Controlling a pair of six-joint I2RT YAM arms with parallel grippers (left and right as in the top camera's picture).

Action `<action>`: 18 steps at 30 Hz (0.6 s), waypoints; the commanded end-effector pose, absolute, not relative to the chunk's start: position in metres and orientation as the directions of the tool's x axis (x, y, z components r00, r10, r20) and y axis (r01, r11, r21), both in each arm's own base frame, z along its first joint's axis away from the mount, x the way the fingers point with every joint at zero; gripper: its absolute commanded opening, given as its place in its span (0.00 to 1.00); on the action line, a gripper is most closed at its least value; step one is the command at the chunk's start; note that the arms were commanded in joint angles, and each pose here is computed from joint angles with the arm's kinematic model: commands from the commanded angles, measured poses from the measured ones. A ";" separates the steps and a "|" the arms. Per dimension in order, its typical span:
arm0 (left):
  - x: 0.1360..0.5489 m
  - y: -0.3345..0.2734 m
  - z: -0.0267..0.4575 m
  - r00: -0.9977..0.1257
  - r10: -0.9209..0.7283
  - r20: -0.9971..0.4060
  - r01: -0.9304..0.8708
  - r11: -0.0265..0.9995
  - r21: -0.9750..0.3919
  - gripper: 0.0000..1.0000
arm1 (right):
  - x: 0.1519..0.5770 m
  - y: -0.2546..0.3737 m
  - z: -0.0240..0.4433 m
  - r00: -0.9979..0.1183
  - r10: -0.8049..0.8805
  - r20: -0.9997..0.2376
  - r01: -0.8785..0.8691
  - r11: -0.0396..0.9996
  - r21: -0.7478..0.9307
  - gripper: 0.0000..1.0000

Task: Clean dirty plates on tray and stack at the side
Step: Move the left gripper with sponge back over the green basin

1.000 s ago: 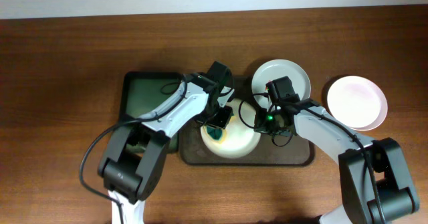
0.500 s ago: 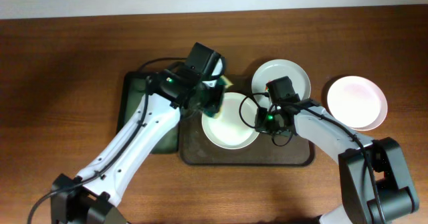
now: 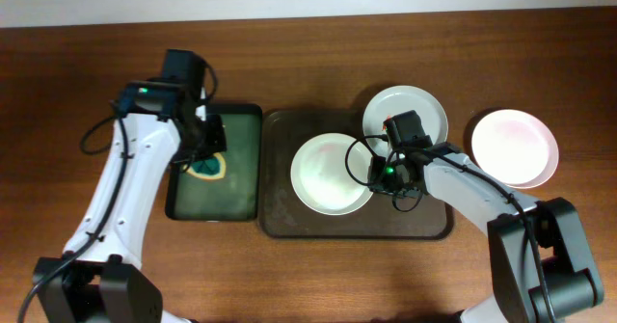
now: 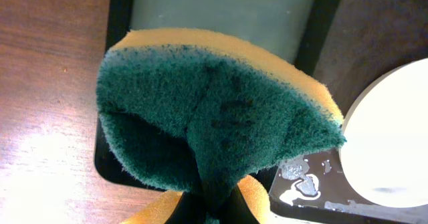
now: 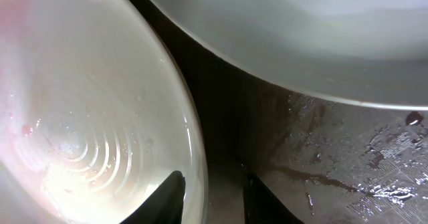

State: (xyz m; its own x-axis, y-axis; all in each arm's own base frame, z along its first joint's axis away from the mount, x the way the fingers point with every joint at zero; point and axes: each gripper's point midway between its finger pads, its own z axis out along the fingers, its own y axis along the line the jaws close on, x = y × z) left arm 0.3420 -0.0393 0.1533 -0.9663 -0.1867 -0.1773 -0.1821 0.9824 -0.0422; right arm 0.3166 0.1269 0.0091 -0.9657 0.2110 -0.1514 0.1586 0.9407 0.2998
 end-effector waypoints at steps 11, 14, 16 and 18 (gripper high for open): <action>0.348 0.006 0.164 -0.930 -0.288 -0.231 -0.291 0.956 -0.019 0.00 | 0.319 0.135 -0.003 -0.972 0.198 -0.126 0.152 0.940 0.304 0.04; 0.349 0.018 0.164 -0.907 -0.350 -0.234 -0.353 0.935 -0.032 0.00 | 0.323 0.137 0.005 -0.972 0.199 -0.129 0.150 0.938 0.313 0.04; 0.352 0.018 0.165 -0.899 -0.373 -0.231 -0.364 0.928 -0.079 0.00 | 0.327 0.138 0.012 -0.972 0.197 -0.126 0.150 0.939 0.311 0.04; 0.355 0.010 0.166 -0.899 -0.381 -0.217 -0.356 0.923 -0.144 0.00 | 0.330 0.139 0.023 -0.974 0.195 -0.117 0.152 0.940 0.307 0.04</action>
